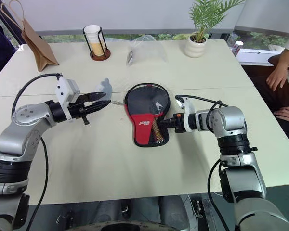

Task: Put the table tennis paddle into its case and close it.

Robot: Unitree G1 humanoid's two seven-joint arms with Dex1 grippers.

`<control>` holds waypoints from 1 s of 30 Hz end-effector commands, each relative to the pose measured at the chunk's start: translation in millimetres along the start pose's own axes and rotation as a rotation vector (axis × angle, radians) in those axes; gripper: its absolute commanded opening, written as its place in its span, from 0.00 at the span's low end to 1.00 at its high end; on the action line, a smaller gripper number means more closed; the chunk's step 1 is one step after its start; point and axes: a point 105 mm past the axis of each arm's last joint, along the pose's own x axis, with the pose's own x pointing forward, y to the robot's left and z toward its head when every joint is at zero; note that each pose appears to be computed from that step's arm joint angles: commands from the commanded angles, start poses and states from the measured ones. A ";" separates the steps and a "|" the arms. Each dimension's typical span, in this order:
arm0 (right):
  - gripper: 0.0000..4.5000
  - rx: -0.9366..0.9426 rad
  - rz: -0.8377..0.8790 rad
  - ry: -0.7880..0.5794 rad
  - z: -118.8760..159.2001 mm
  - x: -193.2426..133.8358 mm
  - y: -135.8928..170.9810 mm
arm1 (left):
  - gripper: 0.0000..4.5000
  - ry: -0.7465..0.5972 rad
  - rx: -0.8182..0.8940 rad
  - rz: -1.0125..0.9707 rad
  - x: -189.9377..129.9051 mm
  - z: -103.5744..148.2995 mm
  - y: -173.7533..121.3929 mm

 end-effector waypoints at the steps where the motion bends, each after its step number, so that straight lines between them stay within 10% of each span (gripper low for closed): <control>1: 0.02 0.013 0.047 0.104 -26.8 -3.2 12.3 | 0.32 -0.032 0.057 0.011 -3.7 13.8 2.5; 28: 0.02 -0.027 -0.051 0.127 -61.2 -31.9 12.8 | 0.32 -0.019 0.039 -0.043 -7.8 13.4 -3.0; 30: 0.17 -0.023 -0.076 0.103 -58.3 -33.5 9.4 | 0.32 -0.017 0.040 -0.043 -8.1 13.0 -3.1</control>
